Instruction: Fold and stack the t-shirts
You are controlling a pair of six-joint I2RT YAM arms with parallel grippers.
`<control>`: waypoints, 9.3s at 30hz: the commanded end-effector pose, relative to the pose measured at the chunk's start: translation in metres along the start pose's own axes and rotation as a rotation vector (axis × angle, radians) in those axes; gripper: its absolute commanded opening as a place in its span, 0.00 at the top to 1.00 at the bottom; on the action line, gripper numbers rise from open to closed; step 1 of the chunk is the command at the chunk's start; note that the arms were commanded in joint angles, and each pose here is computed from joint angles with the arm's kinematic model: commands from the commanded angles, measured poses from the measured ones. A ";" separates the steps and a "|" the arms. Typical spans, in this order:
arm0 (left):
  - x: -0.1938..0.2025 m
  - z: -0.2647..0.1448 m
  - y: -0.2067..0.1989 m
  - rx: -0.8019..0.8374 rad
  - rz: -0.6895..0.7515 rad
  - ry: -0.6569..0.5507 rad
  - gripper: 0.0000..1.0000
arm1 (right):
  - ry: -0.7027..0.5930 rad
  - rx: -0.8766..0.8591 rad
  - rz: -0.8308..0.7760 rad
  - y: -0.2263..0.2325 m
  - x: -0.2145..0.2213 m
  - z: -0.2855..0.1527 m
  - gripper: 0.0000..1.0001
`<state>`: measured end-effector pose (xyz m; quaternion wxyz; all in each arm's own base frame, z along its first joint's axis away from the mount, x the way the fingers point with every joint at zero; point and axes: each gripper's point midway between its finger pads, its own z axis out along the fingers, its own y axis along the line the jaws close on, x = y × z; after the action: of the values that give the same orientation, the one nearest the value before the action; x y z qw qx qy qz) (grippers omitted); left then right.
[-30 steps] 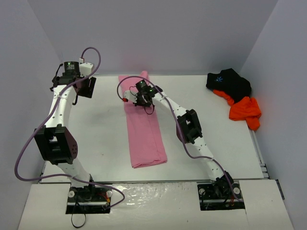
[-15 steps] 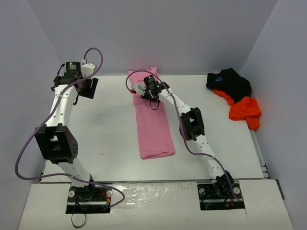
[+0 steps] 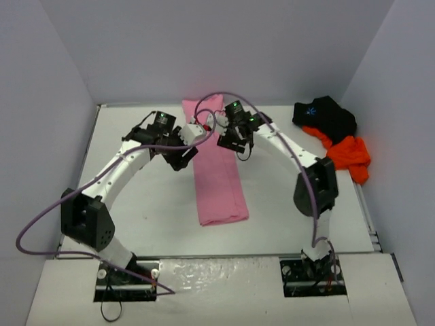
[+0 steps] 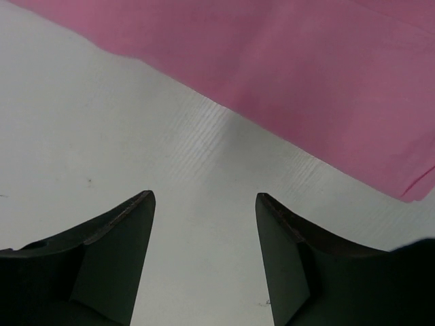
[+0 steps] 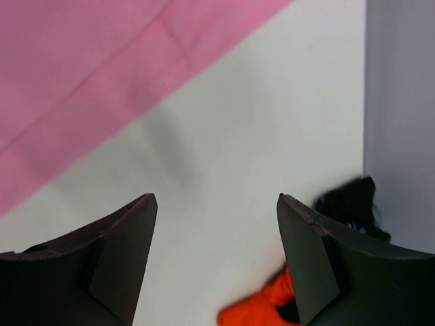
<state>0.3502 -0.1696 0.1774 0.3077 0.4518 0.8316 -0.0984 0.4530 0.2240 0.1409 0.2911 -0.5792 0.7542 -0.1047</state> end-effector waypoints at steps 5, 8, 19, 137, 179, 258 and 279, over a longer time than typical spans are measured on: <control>-0.033 -0.017 -0.004 0.098 -0.177 -0.129 0.47 | -0.023 0.051 0.257 0.017 0.072 -0.102 0.30; -0.045 -0.026 -0.002 0.154 -0.332 -0.179 0.47 | -0.041 -0.081 0.446 0.021 0.087 -0.101 0.31; -0.003 -0.033 -0.044 0.463 -0.905 -0.070 0.60 | -0.040 -0.934 0.821 0.131 0.106 -0.098 0.44; -0.010 -0.005 -0.081 0.717 -0.879 -0.046 1.00 | -0.055 -1.022 0.786 0.160 0.039 -0.042 1.00; -0.055 0.034 0.074 0.656 -0.921 -0.208 1.00 | -0.328 -0.775 0.762 0.018 -0.030 0.008 1.00; -0.086 0.028 0.097 0.426 -0.737 -0.444 1.00 | -0.088 -0.429 0.486 0.095 -0.052 0.107 1.00; -0.097 0.006 0.096 0.392 -0.698 -0.477 1.00 | 0.165 -0.891 0.185 0.280 0.015 0.048 1.00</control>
<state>0.4686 -0.1847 0.1786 0.2747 0.1199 0.8398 -0.4527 0.3743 0.3380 0.0100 0.1742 -0.5320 0.8071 0.1877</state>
